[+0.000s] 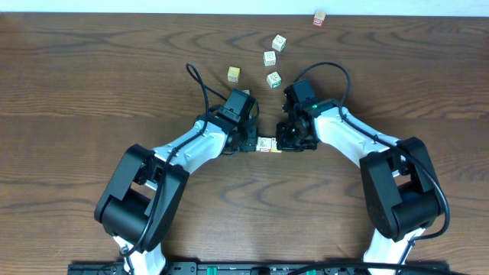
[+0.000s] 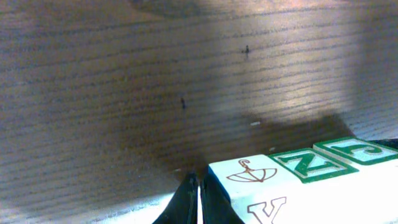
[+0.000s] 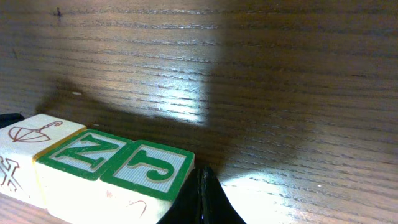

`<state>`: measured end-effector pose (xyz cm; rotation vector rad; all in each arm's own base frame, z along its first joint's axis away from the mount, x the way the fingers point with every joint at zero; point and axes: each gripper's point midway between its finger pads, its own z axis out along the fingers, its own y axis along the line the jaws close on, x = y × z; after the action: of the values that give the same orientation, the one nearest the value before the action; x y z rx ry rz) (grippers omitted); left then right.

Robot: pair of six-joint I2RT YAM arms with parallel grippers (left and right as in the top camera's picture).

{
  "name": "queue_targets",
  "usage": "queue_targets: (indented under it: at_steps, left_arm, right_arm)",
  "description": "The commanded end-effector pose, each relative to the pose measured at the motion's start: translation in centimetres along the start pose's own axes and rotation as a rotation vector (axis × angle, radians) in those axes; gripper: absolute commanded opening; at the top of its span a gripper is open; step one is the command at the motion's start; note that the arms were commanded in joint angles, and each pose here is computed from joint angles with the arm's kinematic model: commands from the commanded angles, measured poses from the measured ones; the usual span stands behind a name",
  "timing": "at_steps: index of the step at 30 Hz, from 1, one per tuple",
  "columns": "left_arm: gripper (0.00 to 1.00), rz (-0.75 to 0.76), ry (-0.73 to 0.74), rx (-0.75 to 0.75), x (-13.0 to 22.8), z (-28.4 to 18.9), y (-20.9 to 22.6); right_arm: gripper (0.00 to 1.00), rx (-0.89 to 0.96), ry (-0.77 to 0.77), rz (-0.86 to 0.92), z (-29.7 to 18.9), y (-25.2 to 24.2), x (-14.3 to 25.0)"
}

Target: Lift 3 blocks

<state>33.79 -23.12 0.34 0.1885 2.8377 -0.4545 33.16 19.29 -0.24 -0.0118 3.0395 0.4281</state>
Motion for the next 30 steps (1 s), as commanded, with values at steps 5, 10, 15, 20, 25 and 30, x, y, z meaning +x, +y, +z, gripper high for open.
queue_targets:
  at_steps: [5,10,15,20,25,30]
  left_arm:
    - [0.07,0.156,0.06,0.268,2.3,-1.5,-7.8]
    - [0.07,0.165,0.04,0.28,1.9,-2.2,-8.1]
    - [0.07,0.171,0.02,0.29,1.5,-3.0,-8.5]
    - [0.07,0.172,0.022,0.299,1.5,-3.2,-8.6]
    - [0.07,0.16,0.024,0.301,1.5,-3.2,-8.7]
    - [0.07,0.109,0.006,0.314,0.9,-3.3,-9.0]
  right_arm:
    - [0.01,-0.16,0.102,-0.111,0.2,5.6,2.8]
    - [0.01,-0.143,0.07,-0.133,-0.9,5.5,2.4]
    - [0.01,-0.157,0.044,-0.141,-2.0,6.0,2.1]
    - [0.01,-0.16,0.038,-0.128,-2.3,6.1,2.1]
    - [0.01,-0.164,0.042,-0.119,-2.3,6.2,2.1]
    - [0.01,-0.163,0.047,-0.072,-2.3,6.3,2.2]
